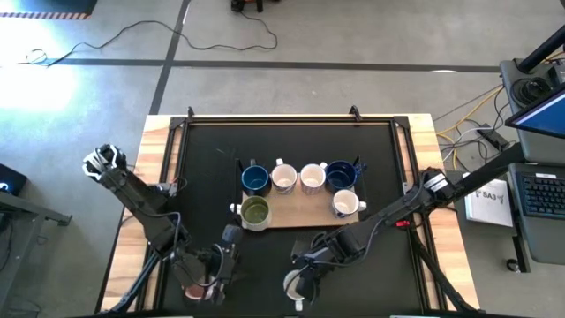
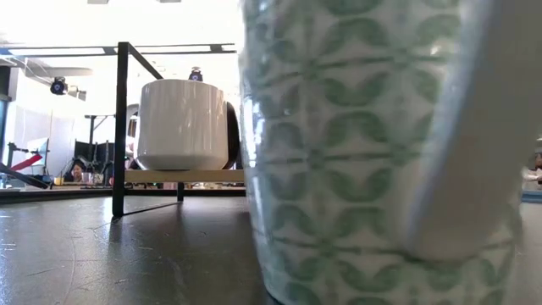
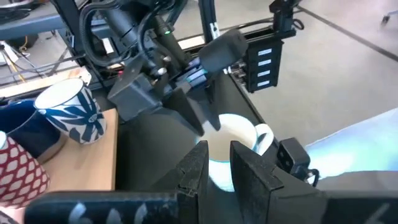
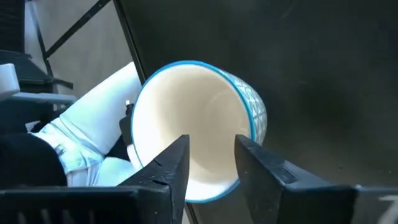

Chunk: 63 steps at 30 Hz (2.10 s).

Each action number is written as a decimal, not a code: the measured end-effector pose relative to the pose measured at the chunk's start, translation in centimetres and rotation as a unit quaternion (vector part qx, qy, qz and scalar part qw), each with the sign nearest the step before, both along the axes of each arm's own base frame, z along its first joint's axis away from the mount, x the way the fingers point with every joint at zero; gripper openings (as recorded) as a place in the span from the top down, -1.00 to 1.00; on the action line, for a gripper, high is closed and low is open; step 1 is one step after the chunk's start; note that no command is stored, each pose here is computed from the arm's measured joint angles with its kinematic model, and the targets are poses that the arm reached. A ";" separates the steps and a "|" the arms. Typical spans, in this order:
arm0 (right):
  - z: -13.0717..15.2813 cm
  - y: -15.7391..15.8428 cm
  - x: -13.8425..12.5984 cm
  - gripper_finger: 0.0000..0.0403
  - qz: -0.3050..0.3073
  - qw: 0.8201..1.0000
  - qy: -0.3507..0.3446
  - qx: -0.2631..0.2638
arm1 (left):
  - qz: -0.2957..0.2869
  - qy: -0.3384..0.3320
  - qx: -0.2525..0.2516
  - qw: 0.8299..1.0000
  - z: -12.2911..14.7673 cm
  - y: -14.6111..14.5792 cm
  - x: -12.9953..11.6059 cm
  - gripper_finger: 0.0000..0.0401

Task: Place coffee mugs
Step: Put the gray patterned mug on the shelf

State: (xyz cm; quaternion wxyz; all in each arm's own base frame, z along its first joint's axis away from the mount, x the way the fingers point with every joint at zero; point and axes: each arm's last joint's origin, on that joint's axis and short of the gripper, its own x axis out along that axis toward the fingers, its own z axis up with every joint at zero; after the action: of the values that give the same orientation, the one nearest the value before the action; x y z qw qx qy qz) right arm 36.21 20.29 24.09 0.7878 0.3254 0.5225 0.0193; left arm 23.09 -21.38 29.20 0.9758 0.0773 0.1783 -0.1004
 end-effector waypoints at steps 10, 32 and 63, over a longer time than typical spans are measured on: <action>1.3 0.1 0.1 0.39 -0.009 1.000 -0.021 0.000 | -0.002 0.002 -0.005 1.000 0.0 -0.2 -0.2 0.76; 0.7 -0.5 -1.0 0.42 -0.009 0.997 0.027 -0.067 | -0.002 0.004 -0.003 1.000 -0.1 -0.2 -0.2 0.76; -1.5 -0.6 -0.2 0.92 0.079 0.989 0.031 -0.120 | -0.002 0.014 0.007 1.000 -0.3 -0.1 -0.3 0.76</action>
State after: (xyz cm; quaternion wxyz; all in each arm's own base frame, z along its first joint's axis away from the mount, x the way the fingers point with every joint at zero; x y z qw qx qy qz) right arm 36.04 19.69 22.59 0.8004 0.1870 0.5695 0.0088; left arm 22.79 -21.51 28.86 0.9724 0.0835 0.1922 -0.1025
